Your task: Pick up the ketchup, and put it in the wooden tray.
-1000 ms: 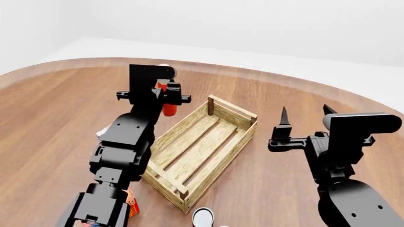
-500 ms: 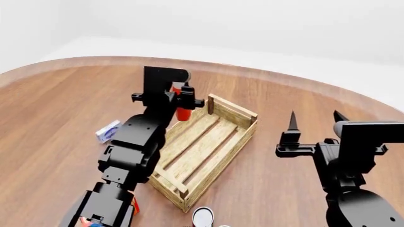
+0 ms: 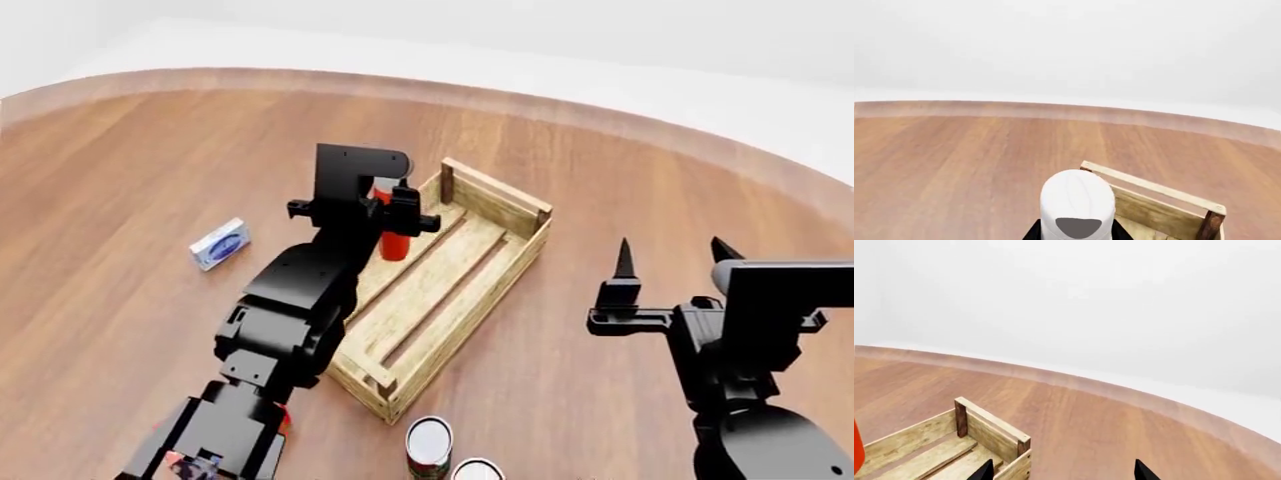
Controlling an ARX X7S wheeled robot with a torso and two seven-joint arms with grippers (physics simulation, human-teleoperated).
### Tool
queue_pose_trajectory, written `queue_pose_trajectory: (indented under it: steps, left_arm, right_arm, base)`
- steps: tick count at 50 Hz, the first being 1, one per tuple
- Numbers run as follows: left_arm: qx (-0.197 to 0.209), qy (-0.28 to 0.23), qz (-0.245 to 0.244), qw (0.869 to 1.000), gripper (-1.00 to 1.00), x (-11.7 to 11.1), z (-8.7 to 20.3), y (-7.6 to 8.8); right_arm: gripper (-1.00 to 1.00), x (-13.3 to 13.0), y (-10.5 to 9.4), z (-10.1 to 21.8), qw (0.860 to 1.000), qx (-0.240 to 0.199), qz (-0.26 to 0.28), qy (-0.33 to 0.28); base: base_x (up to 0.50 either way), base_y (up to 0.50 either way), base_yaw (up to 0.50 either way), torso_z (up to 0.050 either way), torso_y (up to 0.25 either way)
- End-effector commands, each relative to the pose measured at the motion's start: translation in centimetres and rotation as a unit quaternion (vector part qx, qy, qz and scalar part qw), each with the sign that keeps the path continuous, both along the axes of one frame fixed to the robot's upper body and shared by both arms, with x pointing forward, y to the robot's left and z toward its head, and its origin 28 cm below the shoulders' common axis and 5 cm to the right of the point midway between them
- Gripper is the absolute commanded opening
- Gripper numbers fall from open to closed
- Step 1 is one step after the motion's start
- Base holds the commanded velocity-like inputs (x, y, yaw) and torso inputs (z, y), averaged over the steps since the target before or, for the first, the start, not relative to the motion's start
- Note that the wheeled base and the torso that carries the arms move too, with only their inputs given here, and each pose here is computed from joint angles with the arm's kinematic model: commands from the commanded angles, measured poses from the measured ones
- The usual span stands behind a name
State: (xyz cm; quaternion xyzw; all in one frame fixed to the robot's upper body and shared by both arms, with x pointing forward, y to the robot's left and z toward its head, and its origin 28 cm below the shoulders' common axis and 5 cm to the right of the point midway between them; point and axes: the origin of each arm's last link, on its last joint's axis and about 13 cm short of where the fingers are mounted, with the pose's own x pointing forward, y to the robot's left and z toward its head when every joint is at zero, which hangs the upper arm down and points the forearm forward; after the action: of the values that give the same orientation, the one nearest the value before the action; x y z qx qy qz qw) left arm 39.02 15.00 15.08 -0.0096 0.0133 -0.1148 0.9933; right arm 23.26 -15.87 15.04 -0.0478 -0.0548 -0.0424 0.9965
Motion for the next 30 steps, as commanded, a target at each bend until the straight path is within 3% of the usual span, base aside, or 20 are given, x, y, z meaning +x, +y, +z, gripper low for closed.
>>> queue_pose_trajectory:
  steps: [1, 26, 30]
  left_arm:
    - [-0.005, -0.007, 0.0, 1.0, -1.0, 0.2, 0.5, -0.16]
    - [-0.011, -0.009, 0.001, 1.0, -1.0, 0.17, 0.81, -0.2]
    - [-0.013, -0.008, 0.001, 1.0, -1.0, 0.18, 0.79, -0.2]
  right_arm:
    - [1.0, -0.15, -0.09, 0.03, 1.0, 0.001, -0.001, -0.001]
    - [1.0, 0.02, 0.0, -0.05, 1.0, 0.002, -0.001, 0.0]
    - [1.0, -0.01, 0.0, -0.07, 1.0, 0.002, -0.001, 0.0]
  base:
    - [0.0, 0.0, 0.0, 0.0, -0.143]
    - [0.0, 0.0, 0.0, 0.0, -0.139]
    - [0.0, 0.0, 0.0, 0.0, 0.0]
